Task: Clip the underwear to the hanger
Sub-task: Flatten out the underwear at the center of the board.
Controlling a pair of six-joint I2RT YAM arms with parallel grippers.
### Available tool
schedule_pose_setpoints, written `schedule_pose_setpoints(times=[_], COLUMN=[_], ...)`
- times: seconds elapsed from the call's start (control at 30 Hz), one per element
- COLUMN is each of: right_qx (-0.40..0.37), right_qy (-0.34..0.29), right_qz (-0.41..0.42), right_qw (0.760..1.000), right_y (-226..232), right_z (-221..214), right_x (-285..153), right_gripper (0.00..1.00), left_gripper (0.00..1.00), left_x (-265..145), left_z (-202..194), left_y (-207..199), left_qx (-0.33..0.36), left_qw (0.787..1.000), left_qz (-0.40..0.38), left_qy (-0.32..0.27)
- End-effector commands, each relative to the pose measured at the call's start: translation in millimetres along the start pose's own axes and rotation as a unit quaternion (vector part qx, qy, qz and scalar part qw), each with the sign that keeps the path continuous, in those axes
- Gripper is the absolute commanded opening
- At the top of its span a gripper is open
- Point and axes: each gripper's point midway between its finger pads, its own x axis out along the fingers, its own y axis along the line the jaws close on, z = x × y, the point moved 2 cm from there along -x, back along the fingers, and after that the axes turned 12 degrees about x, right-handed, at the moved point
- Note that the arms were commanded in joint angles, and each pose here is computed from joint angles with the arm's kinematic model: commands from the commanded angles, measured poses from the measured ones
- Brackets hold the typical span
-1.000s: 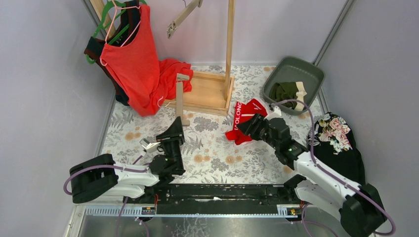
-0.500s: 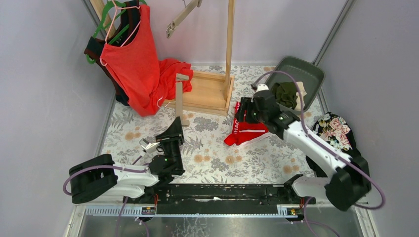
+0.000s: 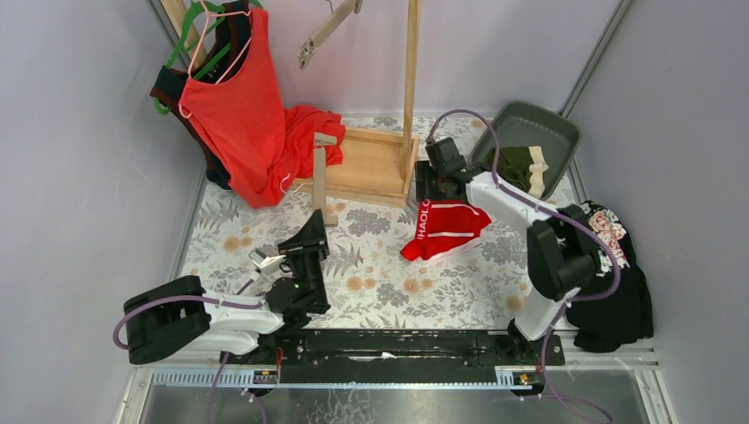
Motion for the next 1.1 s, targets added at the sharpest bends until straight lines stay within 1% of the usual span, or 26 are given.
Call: schedule_pose_setpoints(times=[0.0,0.17,0.43,0.47,0.6,0.63,0.8,0.87,0.9,0.93,1.07], right_qx=[-0.008,-0.002,0.011,0.011,0.021,0.023,0.027,0.025,0.025,0.025,0.024], right_qy=[-0.015,0.000,0.022,0.025,0.037,0.040,0.056,0.062,0.064,0.066,0.069], right_qz=[-0.002,-0.016,-0.043,-0.044,-0.048,-0.048,-0.063,-0.064,-0.065,-0.067,-0.062], right_qw=[1.000,1.000,0.999,0.999,0.998,0.998,0.996,0.996,0.995,0.995,0.995], right_y=[6,3,-7,-8,-14,-15,-23,-25,-25,-26,-25], right_z=[28,36,36,35,30,29,20,16,15,14,11], right_x=[29,56,76,78,84,85,87,88,89,91,94], right_gripper=[0.67,0.67,0.67,0.66,0.47,0.45,0.46,0.46,0.43,0.38,0.09], left_gripper=[0.00,0.00,0.00,0.00,0.00,0.00,0.00,0.00,0.00,0.00,0.00], left_x=[1,2,4,4,5,5,6,6,6,6,6], left_z=[13,16,18,18,17,17,18,18,17,17,16], left_y=[2,4,6,6,6,7,7,8,8,8,8], left_qx=[-0.019,-0.017,-0.016,-0.016,-0.014,-0.014,-0.013,-0.012,-0.012,-0.012,-0.011], left_qw=[0.999,0.999,0.999,0.999,0.999,0.999,0.999,0.999,0.999,0.999,0.999], left_qz=[0.015,0.018,0.020,0.021,0.020,0.021,0.021,0.022,0.021,0.021,0.020], left_qy=[-0.023,-0.028,-0.033,-0.034,-0.035,-0.035,-0.037,-0.038,-0.037,-0.038,-0.036])
